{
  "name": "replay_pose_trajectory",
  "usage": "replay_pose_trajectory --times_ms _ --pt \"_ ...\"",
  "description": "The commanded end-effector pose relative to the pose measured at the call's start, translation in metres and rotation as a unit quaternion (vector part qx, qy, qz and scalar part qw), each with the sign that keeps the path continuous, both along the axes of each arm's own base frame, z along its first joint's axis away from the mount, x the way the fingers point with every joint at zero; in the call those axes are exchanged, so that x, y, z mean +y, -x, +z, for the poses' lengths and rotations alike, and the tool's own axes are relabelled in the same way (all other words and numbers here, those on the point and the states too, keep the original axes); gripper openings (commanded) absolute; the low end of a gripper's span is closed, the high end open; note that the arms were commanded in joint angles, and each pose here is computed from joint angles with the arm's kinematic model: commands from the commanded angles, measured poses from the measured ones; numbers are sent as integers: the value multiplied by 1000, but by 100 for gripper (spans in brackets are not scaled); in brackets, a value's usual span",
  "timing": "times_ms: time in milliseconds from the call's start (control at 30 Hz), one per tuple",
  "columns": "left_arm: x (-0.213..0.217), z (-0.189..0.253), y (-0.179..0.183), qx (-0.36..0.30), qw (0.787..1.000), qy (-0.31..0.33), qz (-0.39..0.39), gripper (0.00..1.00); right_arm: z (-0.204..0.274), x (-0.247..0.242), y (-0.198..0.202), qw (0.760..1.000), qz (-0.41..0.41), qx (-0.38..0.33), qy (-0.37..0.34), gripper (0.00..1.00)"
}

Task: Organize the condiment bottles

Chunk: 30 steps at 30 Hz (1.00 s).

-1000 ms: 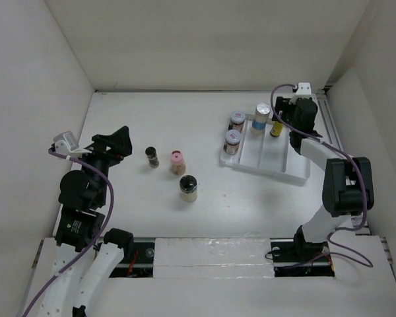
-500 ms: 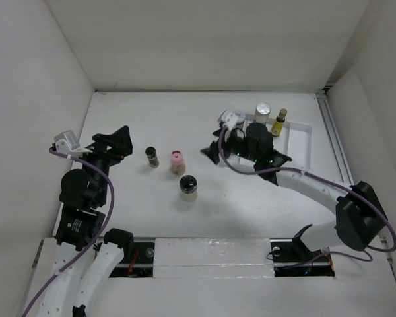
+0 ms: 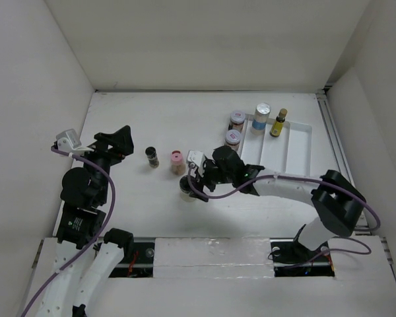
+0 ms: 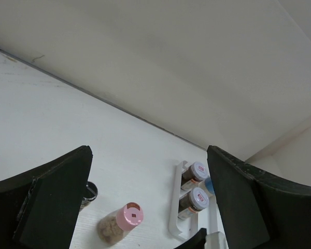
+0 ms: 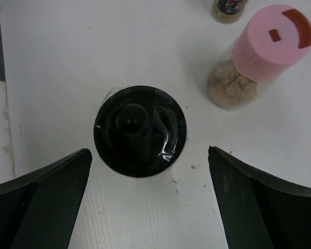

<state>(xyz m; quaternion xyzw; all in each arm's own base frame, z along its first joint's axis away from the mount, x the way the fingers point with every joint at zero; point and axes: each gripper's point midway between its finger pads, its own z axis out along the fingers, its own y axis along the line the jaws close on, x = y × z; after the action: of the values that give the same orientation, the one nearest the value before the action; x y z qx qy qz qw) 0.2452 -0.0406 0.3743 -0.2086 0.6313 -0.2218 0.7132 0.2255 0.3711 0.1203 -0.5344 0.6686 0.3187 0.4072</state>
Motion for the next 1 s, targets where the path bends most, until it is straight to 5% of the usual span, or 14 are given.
replay_pose_trajectory --times_ms 0,200,267,367,533,633,800,967 --pt "-1 8 -2 -18 1000 -3 0 89 23 26 -8 999 28 -33 -25 100" --pt "-1 8 -2 -18 1000 -3 0 89 29 47 -21 997 26 -40 -61 97" --pt "-3 6 -5 -13 1000 -5 -6 89 22 50 -22 997 20 -30 -66 72" --pt "-3 8 -3 -17 1000 -4 -6 89 27 49 -26 997 5 -35 -68 53" --pt "-6 6 -5 -13 1000 -6 -13 89 108 1 -58 982 -91 -94 -134 50" --pt "-4 6 -5 -13 1000 -6 -8 89 152 -64 -93 951 -217 -131 -175 49" --pt "-3 8 -2 -18 1000 -4 -7 89 157 -158 -140 898 -376 -149 -171 47" --pt "-5 8 -2 -18 1000 -5 -13 89 124 -195 -163 880 -436 -122 -145 44"
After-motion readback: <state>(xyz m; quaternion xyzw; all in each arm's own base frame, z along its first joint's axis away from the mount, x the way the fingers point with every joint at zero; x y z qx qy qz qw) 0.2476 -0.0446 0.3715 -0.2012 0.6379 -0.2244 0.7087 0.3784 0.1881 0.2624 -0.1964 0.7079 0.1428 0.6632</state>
